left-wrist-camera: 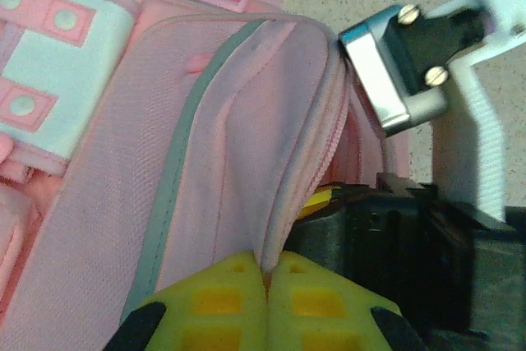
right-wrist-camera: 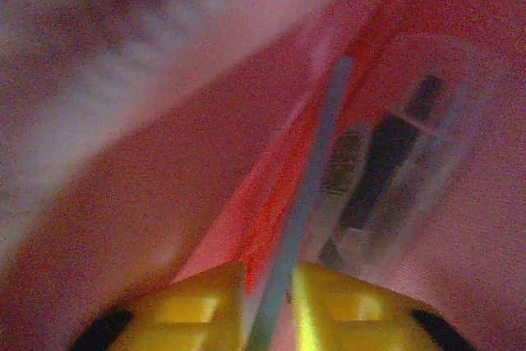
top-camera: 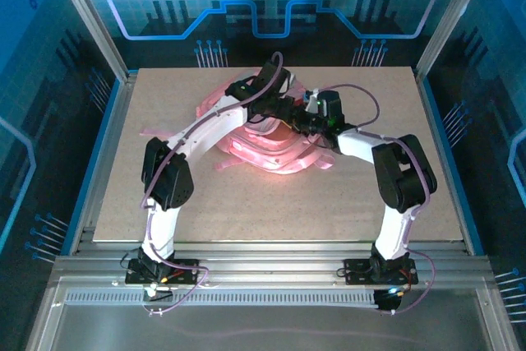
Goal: Pack the student bag
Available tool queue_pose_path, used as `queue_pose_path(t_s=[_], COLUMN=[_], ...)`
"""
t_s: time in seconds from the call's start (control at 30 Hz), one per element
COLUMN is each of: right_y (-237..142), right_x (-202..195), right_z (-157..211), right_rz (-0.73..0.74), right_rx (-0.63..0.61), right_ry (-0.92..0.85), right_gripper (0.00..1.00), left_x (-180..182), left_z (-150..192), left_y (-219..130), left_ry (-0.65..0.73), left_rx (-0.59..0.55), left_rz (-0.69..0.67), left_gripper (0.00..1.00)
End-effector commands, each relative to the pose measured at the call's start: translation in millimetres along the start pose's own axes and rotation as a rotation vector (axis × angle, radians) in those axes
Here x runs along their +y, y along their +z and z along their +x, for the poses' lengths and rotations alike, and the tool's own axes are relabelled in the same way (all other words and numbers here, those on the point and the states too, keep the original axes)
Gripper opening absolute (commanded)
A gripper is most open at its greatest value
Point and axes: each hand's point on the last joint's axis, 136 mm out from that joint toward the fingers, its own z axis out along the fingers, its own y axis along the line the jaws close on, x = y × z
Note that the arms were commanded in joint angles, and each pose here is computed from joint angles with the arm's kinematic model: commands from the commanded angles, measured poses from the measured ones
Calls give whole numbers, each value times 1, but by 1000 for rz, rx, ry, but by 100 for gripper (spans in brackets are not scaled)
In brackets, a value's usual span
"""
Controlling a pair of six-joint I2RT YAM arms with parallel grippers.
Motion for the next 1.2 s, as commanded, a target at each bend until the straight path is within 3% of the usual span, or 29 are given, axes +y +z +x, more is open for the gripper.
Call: queue_pose_path(t_s=[0.0,0.17,0.23,0.3,0.4,0.53,0.67,0.83,1.0,1.17], right_y=[1,-34,-54,-77,-109,-144,-156,-147,-116,-76], right_x=[-13,-18,-17,-17,-18,-15,-3,10,27,35], right_z=[6,2,1,0,-1,2,15,44,73,96], right_rz=[56,162,230,304,424,532,561,610,591,612], right_rx=[-14,-51,-65,-79,-89,-113,-108,-58,-29,25], right_ry=[60,18,-24,-69,-132,-196,-228,-283,-307,-334], right_gripper=[33,51,56,63,66,67,67,67,67,67], left_x=[-38,-37,-35,-32,-23,3,51,112,147,164], left_z=[-38,-37,-38,-38,-39,-38,-19,29,80,115], left_y=[-47,-40,-37,-36,-38,-49,-60,-58,-47,-27], left_ry=[-4,-25,-39,-59,-102,-172,-246,-411,-540,-575], left_rx=[-152,-154,-154,-155,-157,-183,-209,-183,-156,-127], left_rz=[141,140,138,132,124,103,18,-79,-135,-181], left_gripper=[0,2,12,38,59,73,76,80,81,80])
